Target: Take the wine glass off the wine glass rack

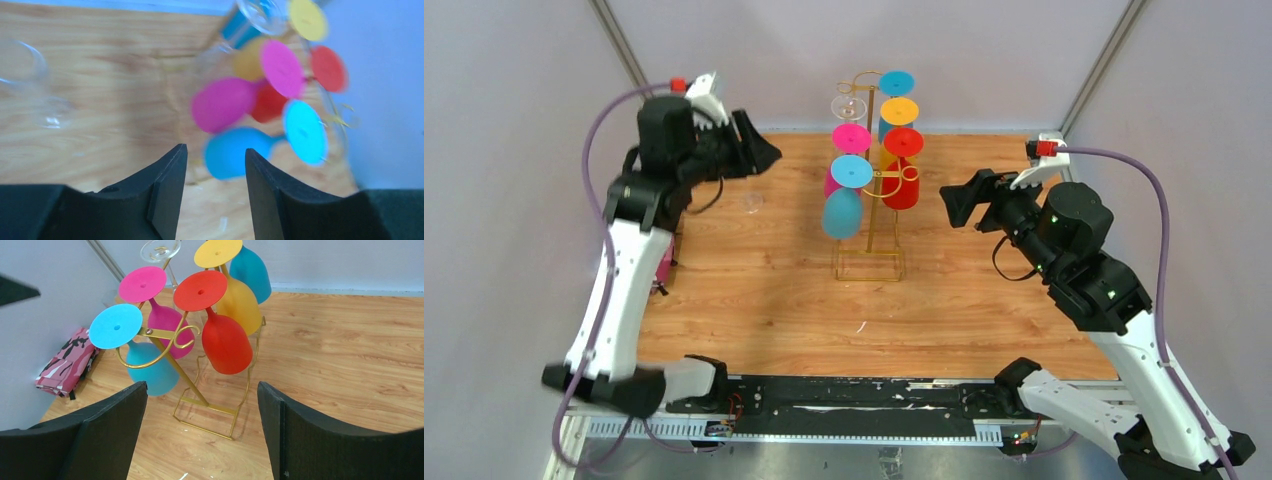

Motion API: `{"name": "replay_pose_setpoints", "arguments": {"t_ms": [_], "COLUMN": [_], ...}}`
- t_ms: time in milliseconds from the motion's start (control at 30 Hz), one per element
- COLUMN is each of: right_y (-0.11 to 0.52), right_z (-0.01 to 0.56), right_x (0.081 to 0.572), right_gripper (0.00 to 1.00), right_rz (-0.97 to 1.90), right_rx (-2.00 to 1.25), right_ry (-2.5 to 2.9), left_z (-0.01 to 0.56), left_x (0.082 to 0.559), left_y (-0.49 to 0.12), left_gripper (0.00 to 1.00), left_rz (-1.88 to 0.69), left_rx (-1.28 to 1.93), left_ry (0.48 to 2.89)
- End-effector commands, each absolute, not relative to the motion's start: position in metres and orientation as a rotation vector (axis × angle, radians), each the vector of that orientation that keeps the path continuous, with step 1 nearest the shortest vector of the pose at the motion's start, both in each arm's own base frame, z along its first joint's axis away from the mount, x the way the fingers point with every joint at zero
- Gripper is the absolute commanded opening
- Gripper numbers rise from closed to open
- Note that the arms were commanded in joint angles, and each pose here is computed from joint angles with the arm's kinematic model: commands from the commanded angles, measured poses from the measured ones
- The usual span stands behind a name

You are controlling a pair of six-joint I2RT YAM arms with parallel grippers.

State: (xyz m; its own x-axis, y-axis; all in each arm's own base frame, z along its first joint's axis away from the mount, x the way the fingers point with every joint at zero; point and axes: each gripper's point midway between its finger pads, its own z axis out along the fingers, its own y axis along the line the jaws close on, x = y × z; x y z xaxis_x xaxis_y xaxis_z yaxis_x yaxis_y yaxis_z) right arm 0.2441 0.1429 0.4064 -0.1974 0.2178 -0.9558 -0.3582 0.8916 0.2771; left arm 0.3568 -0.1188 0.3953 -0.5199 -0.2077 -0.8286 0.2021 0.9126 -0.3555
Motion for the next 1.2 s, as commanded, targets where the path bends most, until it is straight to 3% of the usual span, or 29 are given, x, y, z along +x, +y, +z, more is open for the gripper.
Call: {"name": "replay_pose_setpoints", "arguments": {"t_ms": [0,100,767,1167], "right_y": [0.138,0.135,0.124,0.117], "right_z": [0.412,0.413,0.417,0.419], "right_x": [0.245,0.243,0.238,0.234], "right_gripper": [0.85,0.85,0.85,0.84], "right_rz": [0.518,0.517,0.486,0.477], "right_rx": [-0.084,-0.082,-0.065,-0.046], "right_ry": [1.661,1.653,1.63,1.615], "left_z": [0.427,0.424,0.393,0.372], "left_x": [0.317,0.298,0.31,0.316], "left_y": [-0.18,-0.192,-0.231,-0.257], "left_gripper": [0.53,0.53,0.55,0.45], "left_rz": [-1.098,-1.26,-1.326,-1.346], "left_rx": [-0.001,-0.011,-0.084,-0.055], "left_ry": [1.729,1.681,1.749,1.812]}}
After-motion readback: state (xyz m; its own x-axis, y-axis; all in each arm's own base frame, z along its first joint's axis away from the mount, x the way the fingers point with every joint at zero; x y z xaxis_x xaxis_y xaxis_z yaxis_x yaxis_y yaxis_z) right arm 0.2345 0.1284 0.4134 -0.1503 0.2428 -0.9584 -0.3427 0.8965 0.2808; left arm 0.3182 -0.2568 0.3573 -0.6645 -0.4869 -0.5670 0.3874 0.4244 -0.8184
